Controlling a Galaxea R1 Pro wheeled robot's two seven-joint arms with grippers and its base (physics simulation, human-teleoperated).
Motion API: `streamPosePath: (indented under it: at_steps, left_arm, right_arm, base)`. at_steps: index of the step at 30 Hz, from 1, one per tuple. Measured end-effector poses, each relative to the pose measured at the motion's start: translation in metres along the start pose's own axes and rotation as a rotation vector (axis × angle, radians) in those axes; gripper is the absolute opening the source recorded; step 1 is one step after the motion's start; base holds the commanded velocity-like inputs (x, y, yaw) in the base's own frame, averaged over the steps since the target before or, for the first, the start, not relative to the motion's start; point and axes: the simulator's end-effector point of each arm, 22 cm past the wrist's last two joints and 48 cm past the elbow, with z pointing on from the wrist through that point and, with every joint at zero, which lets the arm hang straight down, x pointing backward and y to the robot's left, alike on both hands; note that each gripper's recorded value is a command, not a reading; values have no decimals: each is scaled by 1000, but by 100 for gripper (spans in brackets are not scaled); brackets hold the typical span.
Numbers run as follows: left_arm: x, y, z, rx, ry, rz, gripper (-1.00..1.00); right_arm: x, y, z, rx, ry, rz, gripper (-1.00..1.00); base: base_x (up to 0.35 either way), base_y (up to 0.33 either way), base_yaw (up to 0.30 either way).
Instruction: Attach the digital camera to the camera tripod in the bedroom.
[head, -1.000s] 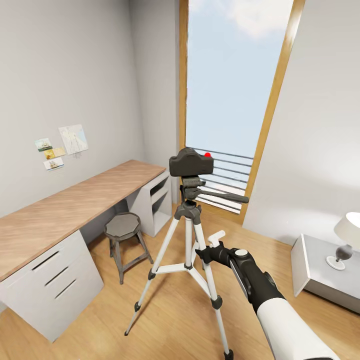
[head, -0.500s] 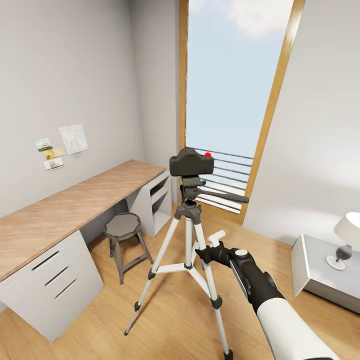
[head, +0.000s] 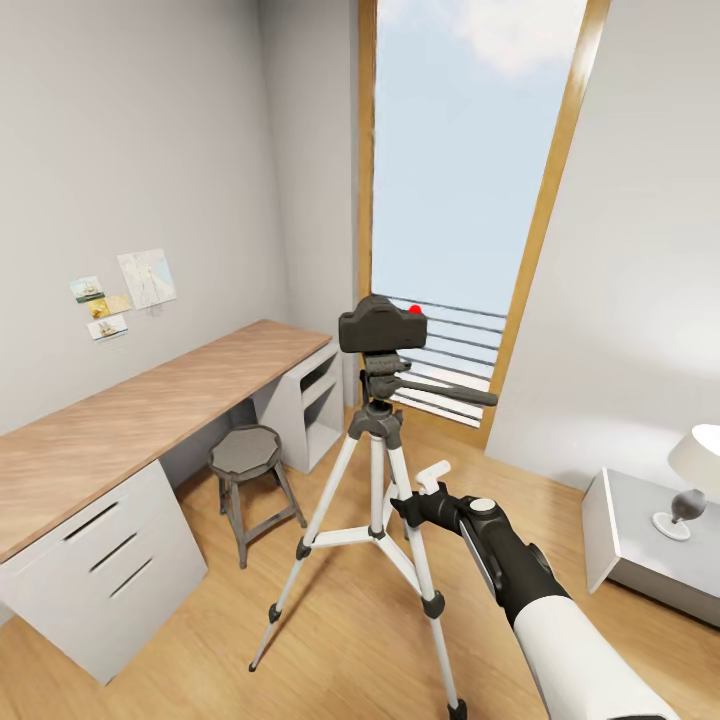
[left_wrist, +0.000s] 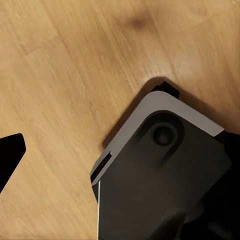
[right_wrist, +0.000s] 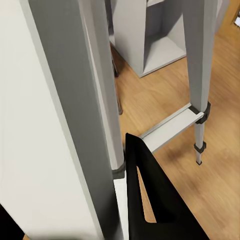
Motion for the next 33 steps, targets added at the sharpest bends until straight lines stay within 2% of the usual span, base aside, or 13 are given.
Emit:
streamPosePath:
  at_steps: [1, 23, 33]
  left_arm:
    - [0, 0, 0, -1, 1, -1, 100]
    - [0, 0, 0, 0, -1, -3, 100]
    - [2, -2, 0, 1, 3, -3, 100]
  right_arm:
    - [14, 4, 3, -14, 30, 14, 100]
    - [15, 3, 2, -13, 34, 15, 100]
    - [15, 2, 3, -12, 36, 15, 100]
  base:
    - [0, 0, 0]
    - [-2, 0, 0]
    - [-223, 0, 0]
